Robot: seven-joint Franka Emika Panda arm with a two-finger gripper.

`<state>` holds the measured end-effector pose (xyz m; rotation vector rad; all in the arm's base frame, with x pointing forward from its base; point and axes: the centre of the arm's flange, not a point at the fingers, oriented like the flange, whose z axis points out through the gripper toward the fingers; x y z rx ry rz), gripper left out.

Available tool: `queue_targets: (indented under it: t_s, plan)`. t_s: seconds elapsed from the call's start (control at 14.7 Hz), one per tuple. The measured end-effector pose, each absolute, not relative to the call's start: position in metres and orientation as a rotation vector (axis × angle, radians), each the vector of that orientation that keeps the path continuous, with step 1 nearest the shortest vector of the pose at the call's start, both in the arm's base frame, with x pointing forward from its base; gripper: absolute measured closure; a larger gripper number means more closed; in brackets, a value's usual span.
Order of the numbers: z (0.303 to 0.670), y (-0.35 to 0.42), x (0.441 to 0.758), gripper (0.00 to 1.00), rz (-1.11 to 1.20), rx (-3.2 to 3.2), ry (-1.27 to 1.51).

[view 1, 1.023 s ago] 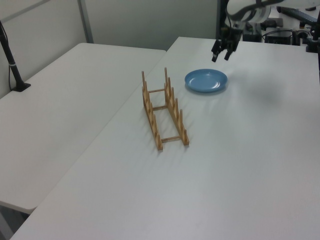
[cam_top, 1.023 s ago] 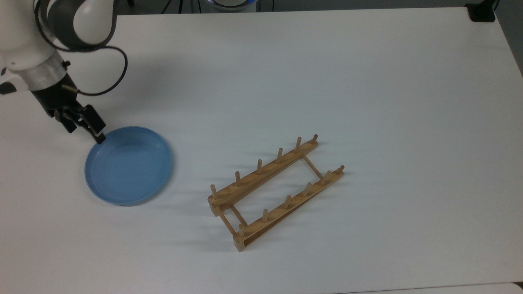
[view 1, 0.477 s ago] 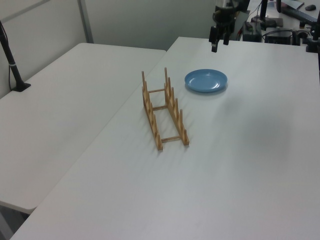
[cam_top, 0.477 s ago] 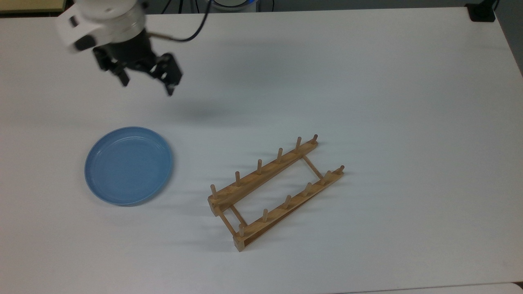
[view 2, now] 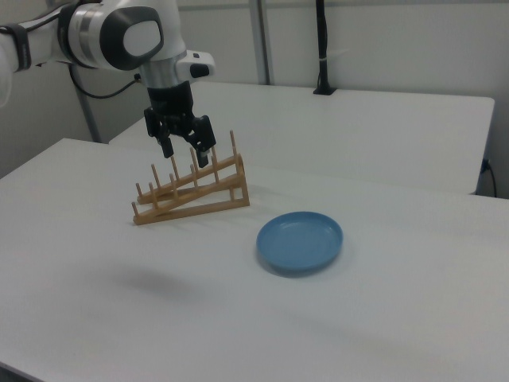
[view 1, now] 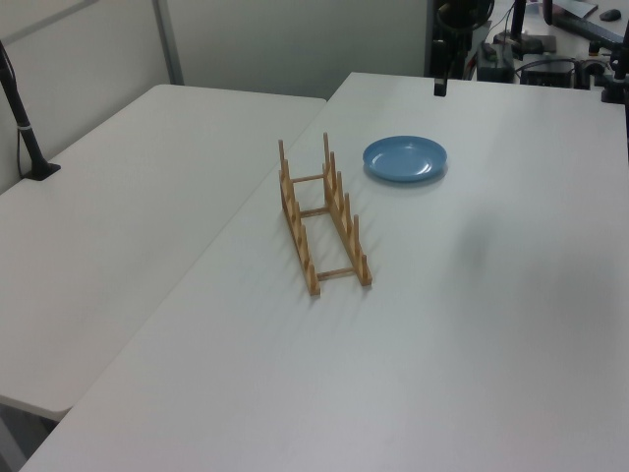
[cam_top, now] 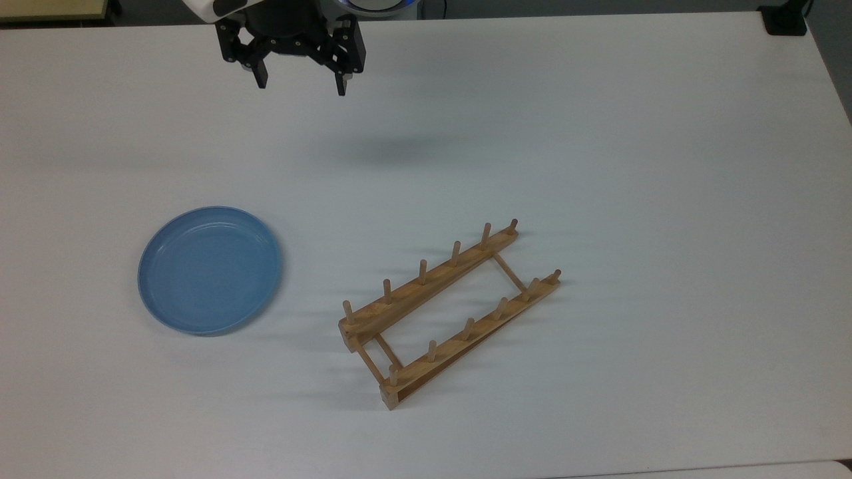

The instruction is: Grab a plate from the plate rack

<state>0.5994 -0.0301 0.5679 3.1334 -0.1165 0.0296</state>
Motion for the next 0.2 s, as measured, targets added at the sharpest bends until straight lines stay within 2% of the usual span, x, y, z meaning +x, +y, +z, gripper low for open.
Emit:
queue_targets:
  t_s: [0.2]
  plan:
    - [0.5654,-0.0317,0.5977,0.00,0.020,3.134,-0.121]
